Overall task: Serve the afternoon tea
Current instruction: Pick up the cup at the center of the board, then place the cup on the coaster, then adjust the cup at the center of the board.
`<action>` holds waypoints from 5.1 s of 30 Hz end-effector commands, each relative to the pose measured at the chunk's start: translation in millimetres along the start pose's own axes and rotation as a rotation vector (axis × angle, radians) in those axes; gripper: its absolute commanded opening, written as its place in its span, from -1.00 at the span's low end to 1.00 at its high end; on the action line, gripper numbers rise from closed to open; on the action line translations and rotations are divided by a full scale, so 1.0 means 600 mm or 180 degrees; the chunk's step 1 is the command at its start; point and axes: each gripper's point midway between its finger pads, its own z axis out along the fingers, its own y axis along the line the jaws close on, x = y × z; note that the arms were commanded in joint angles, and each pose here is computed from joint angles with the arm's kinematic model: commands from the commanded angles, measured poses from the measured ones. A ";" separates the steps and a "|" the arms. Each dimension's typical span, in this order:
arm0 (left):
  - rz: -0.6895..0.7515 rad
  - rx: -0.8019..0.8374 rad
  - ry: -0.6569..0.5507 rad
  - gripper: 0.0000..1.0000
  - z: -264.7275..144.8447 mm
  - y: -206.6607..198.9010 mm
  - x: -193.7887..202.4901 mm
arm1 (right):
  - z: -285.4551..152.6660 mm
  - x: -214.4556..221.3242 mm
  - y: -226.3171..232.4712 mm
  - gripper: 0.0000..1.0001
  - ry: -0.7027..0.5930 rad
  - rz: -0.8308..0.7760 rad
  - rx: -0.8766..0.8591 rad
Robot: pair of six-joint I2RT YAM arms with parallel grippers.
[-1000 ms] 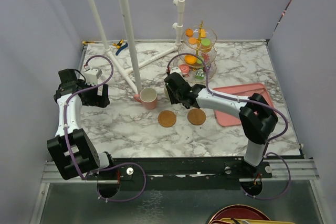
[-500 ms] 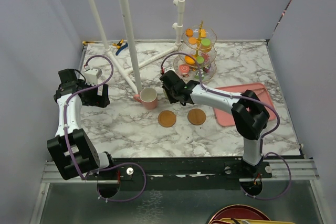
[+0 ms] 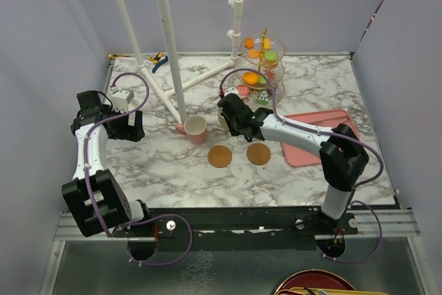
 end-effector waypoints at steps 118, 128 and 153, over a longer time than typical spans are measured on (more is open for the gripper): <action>0.0122 0.0131 -0.0528 0.98 0.156 -0.111 -0.109 | -0.252 0.133 -0.009 0.40 -0.0189 0.1143 0.0295; 0.0224 0.0283 -0.0413 0.98 0.172 -0.160 -0.061 | -0.246 0.121 0.003 0.38 -0.0266 0.1185 0.0269; 0.0679 0.0881 -0.0526 0.98 0.127 -0.261 0.001 | -0.194 0.082 0.090 0.58 -0.0267 0.0992 -0.0052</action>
